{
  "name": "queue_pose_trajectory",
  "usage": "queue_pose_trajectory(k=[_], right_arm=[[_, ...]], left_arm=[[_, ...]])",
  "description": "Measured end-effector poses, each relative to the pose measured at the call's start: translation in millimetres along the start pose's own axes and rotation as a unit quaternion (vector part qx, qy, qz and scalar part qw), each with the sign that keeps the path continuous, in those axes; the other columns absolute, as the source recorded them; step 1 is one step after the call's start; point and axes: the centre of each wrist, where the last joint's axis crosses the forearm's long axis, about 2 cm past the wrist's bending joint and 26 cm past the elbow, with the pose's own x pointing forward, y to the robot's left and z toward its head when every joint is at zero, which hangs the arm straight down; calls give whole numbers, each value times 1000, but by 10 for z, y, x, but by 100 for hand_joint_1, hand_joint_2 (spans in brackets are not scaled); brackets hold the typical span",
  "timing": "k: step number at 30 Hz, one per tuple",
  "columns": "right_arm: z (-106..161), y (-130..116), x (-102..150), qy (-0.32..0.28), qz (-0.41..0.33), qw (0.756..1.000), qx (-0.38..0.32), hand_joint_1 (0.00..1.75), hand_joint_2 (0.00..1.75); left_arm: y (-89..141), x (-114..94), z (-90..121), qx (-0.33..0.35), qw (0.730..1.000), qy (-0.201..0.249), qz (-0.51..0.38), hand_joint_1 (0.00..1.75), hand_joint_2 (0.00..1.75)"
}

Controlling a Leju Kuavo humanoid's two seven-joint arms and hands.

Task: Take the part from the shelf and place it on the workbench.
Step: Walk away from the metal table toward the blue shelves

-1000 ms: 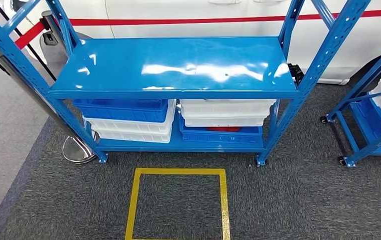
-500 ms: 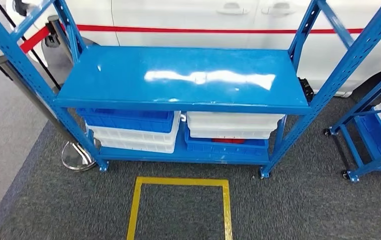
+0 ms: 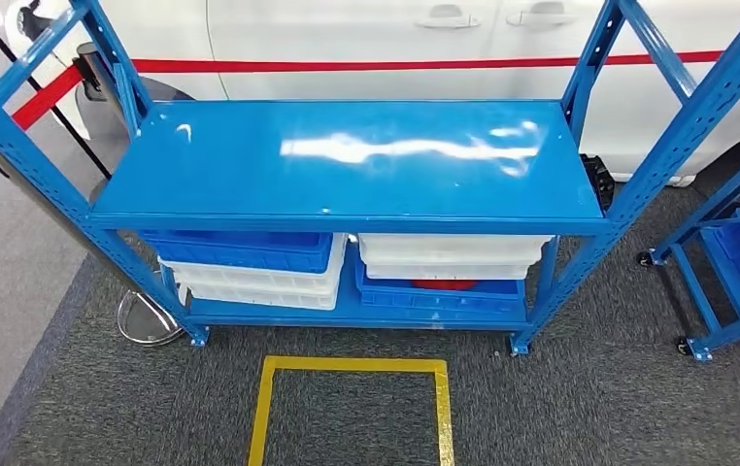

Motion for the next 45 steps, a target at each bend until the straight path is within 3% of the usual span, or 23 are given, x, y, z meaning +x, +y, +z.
queue_pose_trajectory(k=[11, 15, 20, 24, 28, 29, 32, 33, 39, 45], right_arm=[[-16, -7, -5, 5, -63, 998, 16, 0, 0], [-11, -5, -3, 24, -68, 997, 4, 0, 175], [-18, -10, 4, 37, -72, 997, 0, 0, 175], [-30, -7, 28, 39, -79, 996, -3, 0, 0], [-32, 7, 35, 40, -84, 996, -3, 0, 0], [-32, 9, 35, 40, -84, 996, -3, 0, 0], [-33, 18, 37, 41, -84, 996, -2, 0, 131], [-33, 22, 37, 43, -85, 995, -1, 0, 175], [-54, 53, 77, 53, -95, 994, 5, 0, 175], [-141, 66, 217, 32, -125, 992, 1, 0, 175]], left_arm=[[24, -57, 56, 5, 1000, 14, -11, 0, 0], [2, -25, 43, 5, 1000, 14, -12, 0, 0], [-28, -24, 56, 4, 1000, 20, -12, 0, 0], [-19, -13, 60, 6, 1000, 22, -16, 0, 0], [-4, -9, 69, 11, 999, 25, -19, 0, 0], [-8, -8, 73, 11, 999, 26, -19, 0, 44], [-25, -4, 82, 13, 999, 31, -21, 0, 175], [-31, -3, 85, 14, 999, 35, -22, 0, 175], [-62, 24, 84, 27, 997, 63, -24, 0, 175], [-84, 109, 17, 36, 998, 58, -12, 0, 175]])
